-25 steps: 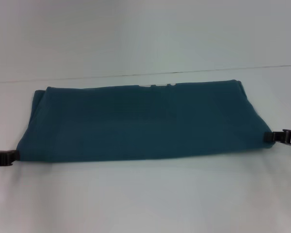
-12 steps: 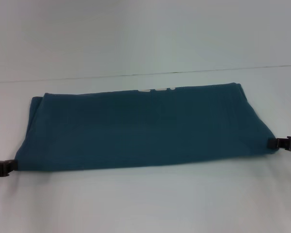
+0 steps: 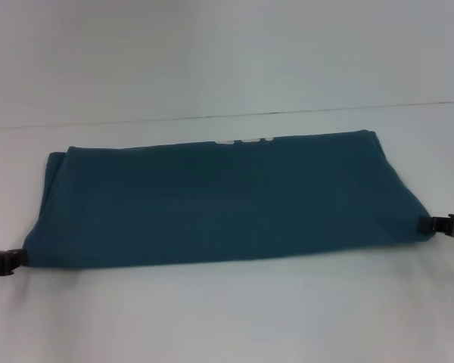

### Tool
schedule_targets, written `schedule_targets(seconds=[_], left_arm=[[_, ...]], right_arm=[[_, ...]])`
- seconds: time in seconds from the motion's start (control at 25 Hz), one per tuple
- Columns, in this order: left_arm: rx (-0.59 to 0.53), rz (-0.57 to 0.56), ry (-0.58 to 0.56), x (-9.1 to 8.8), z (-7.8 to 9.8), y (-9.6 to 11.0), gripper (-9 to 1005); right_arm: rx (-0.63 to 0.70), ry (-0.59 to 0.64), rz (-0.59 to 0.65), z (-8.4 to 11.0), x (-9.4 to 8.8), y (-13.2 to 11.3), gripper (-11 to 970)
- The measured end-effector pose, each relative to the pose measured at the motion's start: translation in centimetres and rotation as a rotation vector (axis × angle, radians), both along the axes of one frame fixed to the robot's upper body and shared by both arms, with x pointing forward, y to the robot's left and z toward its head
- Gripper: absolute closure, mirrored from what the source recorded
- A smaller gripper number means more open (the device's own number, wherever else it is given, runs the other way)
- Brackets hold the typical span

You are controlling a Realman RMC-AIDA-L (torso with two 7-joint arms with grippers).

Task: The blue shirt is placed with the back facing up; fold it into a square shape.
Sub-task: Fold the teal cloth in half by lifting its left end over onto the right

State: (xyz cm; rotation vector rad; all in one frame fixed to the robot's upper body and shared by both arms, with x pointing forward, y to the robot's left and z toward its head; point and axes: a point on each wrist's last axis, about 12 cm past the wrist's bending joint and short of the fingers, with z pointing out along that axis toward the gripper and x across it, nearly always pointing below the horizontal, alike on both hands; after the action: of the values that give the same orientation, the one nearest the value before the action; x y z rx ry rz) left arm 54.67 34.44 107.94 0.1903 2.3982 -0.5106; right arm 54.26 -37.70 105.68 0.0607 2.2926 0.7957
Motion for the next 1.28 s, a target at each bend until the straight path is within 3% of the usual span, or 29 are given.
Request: schedule_targets(seconds=[0.24, 0.48, 0.68, 0.72, 0.84, 1.04, 1.12, 1.28], left_arm=[[-0.026, -0.034, 0.007, 0.1, 0.4, -0.4, 985], [-0.064, -0.039, -0.006, 0.3, 1.2, -0.3, 819], [-0.107, 0.016, -0.033, 0.2, 1.7, 0.8, 573], [-0.125, 0.035, -0.035, 0.0, 1.8, 1.1, 554], [-0.161, 0.063, -0.024, -0.4, 1.8, 1.5, 497], [-0.232, 0.084, 0.021, -1.2, 1.8, 1.8, 402], [-0.262, 0.091, 0.049, -1.6, 1.8, 2.0, 364], [-0.3, 0.095, 0.109, -2.2, 1.6, 2.0, 179]], right_arm=[[0.01, -0.012, 0.0, 0.4, 0.1, -0.2, 858], [0.04, -0.104, -0.034, 1.9, 0.0, -1.5, 848], [0.072, -0.196, -0.067, 2.8, -0.2, -2.4, 645], [0.073, -0.202, -0.068, 3.0, -0.1, -2.5, 605], [0.071, -0.214, -0.059, 3.6, 0.3, -2.6, 364], [0.054, -0.232, -0.016, 4.9, 1.9, -2.1, 148], [0.045, -0.228, 0.002, 5.4, 2.6, -1.9, 128], [0.043, -0.236, 0.031, 6.4, 3.8, -1.2, 89]])
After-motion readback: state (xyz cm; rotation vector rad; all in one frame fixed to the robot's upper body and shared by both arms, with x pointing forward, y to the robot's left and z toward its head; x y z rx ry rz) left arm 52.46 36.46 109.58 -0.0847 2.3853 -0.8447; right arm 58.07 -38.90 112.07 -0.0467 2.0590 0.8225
